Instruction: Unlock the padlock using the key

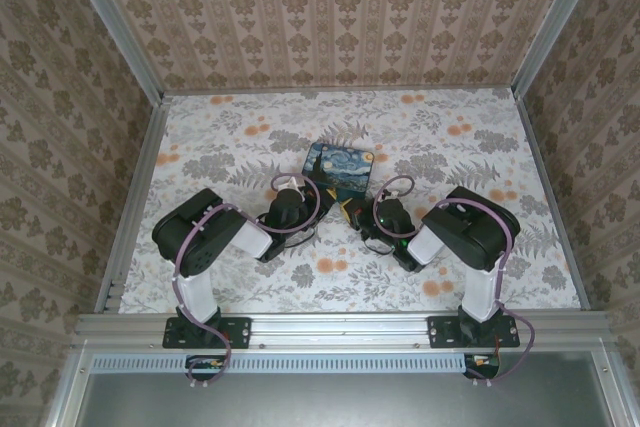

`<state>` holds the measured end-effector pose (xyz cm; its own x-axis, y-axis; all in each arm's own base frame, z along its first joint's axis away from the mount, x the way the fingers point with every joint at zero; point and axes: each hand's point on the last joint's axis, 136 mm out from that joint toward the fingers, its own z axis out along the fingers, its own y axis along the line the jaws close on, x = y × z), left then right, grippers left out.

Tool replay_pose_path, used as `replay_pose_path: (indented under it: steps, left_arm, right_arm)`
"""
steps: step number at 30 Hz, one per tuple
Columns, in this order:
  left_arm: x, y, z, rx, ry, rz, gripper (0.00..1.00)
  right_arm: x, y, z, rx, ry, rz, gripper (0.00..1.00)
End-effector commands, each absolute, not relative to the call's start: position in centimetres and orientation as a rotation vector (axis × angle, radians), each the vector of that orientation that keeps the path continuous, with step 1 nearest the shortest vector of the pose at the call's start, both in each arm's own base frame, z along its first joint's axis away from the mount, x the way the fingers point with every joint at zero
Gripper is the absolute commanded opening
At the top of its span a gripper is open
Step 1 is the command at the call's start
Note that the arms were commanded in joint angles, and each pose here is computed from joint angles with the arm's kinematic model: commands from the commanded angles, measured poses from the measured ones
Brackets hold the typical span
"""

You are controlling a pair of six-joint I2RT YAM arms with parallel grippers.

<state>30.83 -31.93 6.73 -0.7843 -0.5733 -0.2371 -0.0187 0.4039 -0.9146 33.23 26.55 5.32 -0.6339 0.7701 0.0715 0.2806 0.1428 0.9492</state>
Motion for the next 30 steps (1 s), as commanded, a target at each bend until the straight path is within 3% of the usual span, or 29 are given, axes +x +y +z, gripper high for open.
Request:
replay_pose_path:
  steps: [1, 30]
  left_arm:
    - [30.7, -31.9, 6.6, -0.504, 2.119, -1.384, 0.0]
    - [30.8, -32.0, 6.4, -0.508, 2.124, -1.382, 0.0]
  right_arm:
    - [33.2, 26.1, 6.0, 1.0, 1.965, 1.499, 0.0]
    - [33.7, 27.8, 7.4, 0.954, 1.969, 1.543, 0.0]
